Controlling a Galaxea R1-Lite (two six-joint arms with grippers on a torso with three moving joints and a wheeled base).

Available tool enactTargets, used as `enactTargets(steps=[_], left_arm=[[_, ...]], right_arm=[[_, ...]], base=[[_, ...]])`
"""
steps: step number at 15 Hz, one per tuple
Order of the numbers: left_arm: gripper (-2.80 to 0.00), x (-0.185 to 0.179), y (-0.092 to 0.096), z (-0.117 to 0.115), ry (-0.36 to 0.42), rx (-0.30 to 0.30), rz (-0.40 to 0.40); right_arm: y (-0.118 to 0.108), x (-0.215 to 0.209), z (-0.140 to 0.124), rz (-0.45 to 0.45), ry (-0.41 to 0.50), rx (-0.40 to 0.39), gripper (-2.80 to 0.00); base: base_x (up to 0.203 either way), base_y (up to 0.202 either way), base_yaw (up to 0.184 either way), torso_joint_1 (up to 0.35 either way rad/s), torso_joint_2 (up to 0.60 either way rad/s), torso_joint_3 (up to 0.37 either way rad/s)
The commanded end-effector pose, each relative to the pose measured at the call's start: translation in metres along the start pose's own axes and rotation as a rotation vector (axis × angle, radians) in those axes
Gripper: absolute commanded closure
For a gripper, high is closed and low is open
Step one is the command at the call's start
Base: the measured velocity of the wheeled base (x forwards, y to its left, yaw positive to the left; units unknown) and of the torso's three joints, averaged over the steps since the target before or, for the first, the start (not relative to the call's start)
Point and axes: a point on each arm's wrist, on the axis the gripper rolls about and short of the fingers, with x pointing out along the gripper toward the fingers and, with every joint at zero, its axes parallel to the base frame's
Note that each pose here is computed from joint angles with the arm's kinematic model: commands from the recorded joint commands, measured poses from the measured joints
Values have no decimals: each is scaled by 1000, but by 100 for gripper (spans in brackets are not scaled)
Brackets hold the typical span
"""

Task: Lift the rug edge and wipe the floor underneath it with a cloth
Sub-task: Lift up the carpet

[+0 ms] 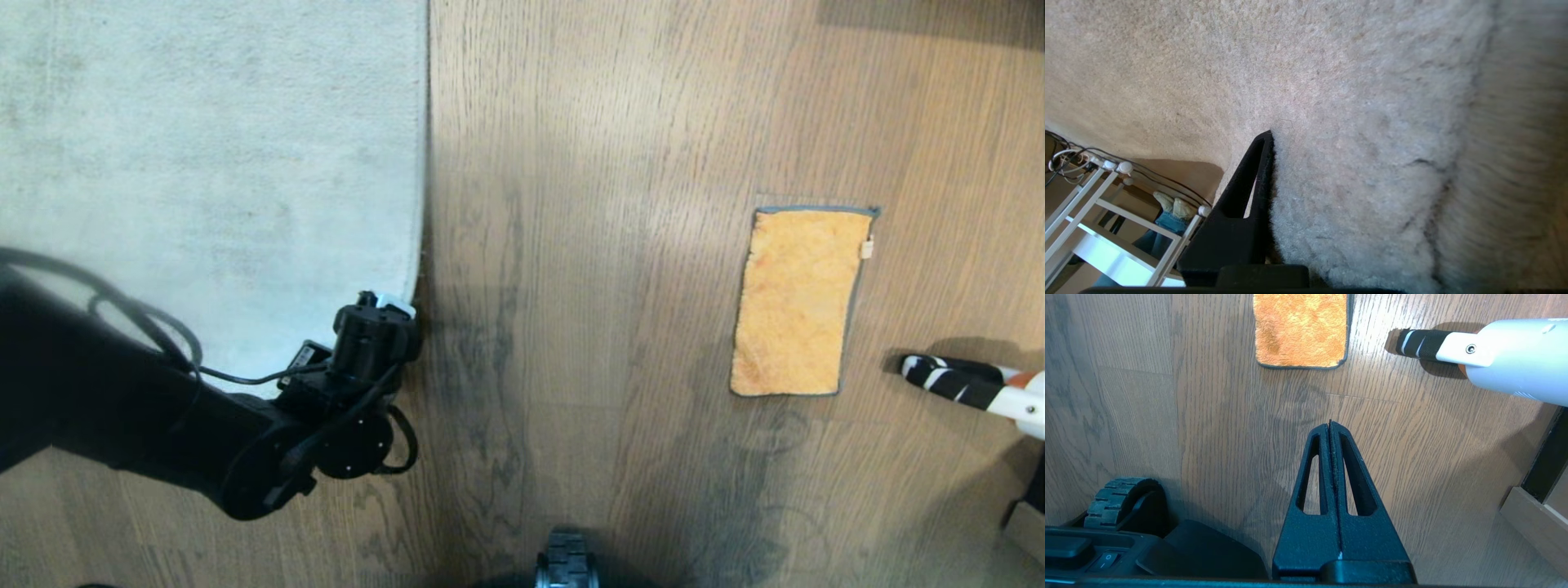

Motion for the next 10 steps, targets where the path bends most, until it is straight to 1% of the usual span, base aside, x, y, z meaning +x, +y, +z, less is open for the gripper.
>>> enactTargets(steps=[1, 4, 7, 10], left_arm=[[0, -7, 11, -2, -8, -20, 8], [0, -16, 24, -5, -23, -52, 12], [0, -24, 37, -3, -68, -122, 25], [0, -36, 58, -3, -104, -181, 37]], right_arm=[[0, 0, 0, 1, -1, -1, 0], [0, 0, 0, 0, 0, -1, 0], [0, 0, 0, 1, -1, -1, 0], [0, 0, 0, -1, -1, -1, 0]], base=[[0, 0, 0, 0, 0, 0], [0, 0, 0, 0, 0, 0], [0, 0, 0, 0, 0, 0], [0, 0, 0, 0, 0, 0]])
